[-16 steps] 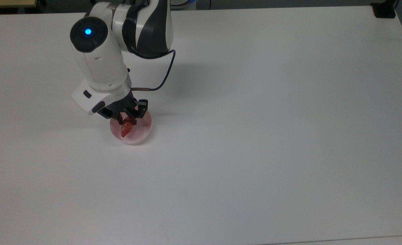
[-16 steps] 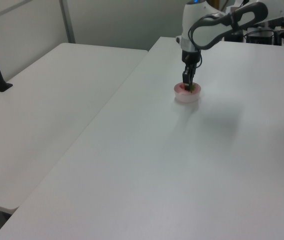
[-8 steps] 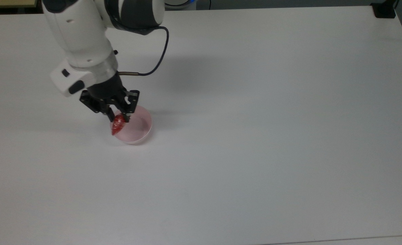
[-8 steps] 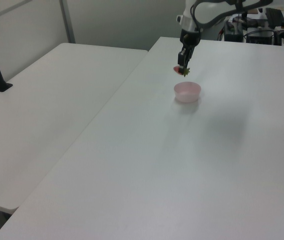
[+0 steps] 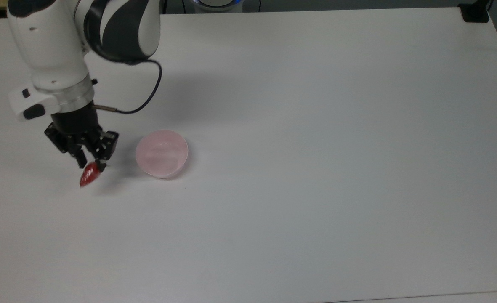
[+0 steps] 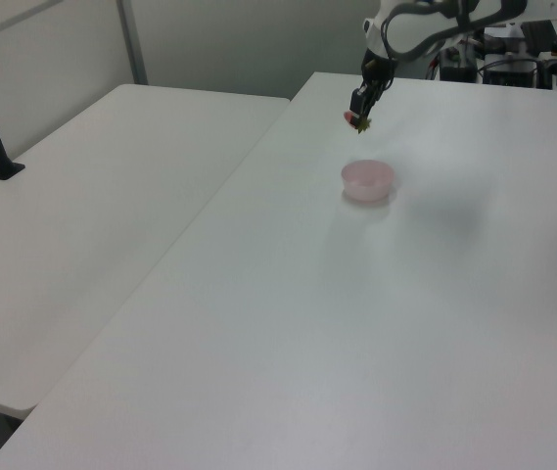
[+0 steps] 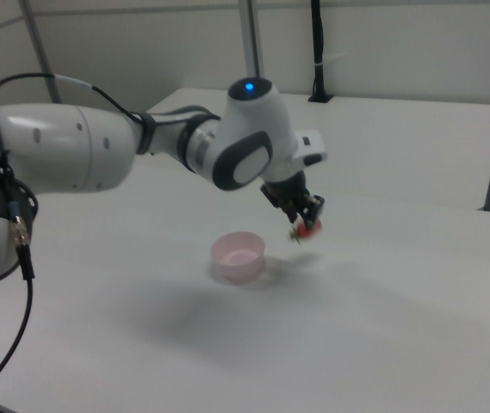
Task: Pick up strawberry from bowl
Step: 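Open the gripper to release the strawberry onto the table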
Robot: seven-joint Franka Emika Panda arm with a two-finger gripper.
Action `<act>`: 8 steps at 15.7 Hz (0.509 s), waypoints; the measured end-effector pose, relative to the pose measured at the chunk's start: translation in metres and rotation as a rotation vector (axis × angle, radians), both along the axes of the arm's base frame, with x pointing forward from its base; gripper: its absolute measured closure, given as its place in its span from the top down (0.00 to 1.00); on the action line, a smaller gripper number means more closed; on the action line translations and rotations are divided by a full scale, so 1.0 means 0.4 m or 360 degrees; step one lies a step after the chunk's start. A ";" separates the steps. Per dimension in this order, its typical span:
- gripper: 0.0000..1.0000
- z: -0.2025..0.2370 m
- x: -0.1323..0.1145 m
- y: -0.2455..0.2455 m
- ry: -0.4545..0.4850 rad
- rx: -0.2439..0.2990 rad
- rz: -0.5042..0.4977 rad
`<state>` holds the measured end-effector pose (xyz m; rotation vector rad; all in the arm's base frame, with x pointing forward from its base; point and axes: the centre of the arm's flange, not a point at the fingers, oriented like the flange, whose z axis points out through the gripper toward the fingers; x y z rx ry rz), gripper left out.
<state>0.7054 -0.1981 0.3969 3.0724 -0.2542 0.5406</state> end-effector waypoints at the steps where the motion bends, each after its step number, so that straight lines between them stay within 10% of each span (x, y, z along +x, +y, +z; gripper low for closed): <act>1: 0.42 -0.029 0.003 -0.024 -0.0022 -0.0015 -0.0024; 8: 0.55 -0.141 0.012 -0.087 -0.0068 -0.0062 -0.0084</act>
